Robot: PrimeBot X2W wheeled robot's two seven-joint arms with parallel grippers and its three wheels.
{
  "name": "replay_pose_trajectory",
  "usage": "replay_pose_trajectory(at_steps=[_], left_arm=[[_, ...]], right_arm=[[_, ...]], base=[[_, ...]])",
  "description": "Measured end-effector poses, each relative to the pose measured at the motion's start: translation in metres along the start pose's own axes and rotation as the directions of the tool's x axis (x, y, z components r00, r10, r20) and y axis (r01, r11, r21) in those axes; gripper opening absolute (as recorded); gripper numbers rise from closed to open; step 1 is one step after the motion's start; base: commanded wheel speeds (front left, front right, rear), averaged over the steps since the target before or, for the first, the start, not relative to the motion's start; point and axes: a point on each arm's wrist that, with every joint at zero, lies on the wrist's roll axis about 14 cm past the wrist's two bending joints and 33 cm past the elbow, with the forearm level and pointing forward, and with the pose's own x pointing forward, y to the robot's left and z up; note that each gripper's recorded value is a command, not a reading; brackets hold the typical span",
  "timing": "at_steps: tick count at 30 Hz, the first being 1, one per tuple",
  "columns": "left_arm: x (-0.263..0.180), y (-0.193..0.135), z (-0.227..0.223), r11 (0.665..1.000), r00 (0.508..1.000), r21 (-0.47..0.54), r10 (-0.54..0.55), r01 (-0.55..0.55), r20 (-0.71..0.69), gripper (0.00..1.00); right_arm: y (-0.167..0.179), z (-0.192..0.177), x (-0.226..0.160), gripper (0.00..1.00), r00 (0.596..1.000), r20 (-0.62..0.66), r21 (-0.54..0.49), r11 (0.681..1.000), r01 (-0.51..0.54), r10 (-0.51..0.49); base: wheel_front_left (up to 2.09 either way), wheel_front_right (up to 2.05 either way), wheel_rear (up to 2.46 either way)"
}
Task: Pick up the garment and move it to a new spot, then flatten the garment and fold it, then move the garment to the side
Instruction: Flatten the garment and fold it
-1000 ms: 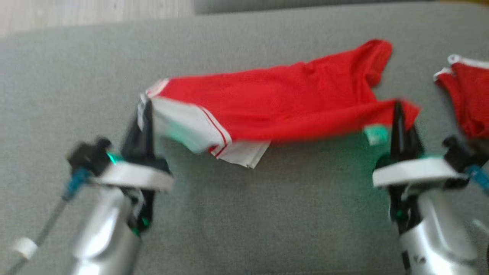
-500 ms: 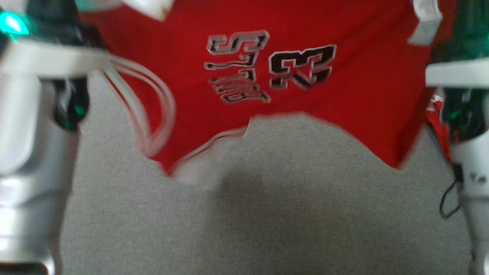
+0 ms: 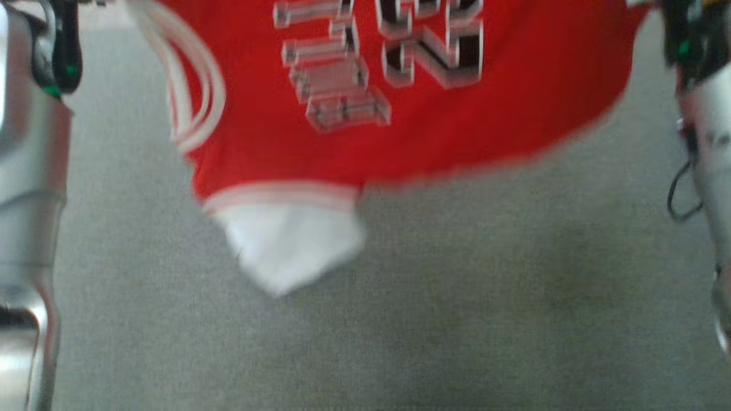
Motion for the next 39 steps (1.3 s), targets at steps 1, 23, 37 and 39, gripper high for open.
replay_pose_trajectory(at_steps=[1,23,37,39], left_arm=[[0.004,0.003,-0.009,1.0,1.0,0.007,0.013,-0.013,-0.007,0.0],[-0.14,-0.057,-0.216,0.933,0.872,-0.287,0.055,-0.219,-0.486,0.0],[-0.285,-0.086,-0.222,0.861,0.749,-0.342,0.064,-0.375,-0.66,0.0],[-0.302,-0.089,-0.217,0.859,0.739,-0.34,0.064,-0.383,-0.671,0.0]], right_arm=[[-0.004,-0.003,0.008,0.0,1.0,0.006,-0.013,1.0,0.007,-0.007],[-0.013,-0.224,-0.092,0.0,0.85,-0.52,0.062,0.989,0.132,-0.081],[0.024,-0.247,-0.246,0.0,0.701,-0.712,0.18,0.956,0.233,-0.037],[0.029,-0.243,-0.258,0.0,0.698,-0.715,0.198,0.947,0.253,-0.038]], base=[[0.0,0.0,0.0],[0.0,0.0,0.0],[0.0,0.0,0.0],[0.0,0.0,0.0]])
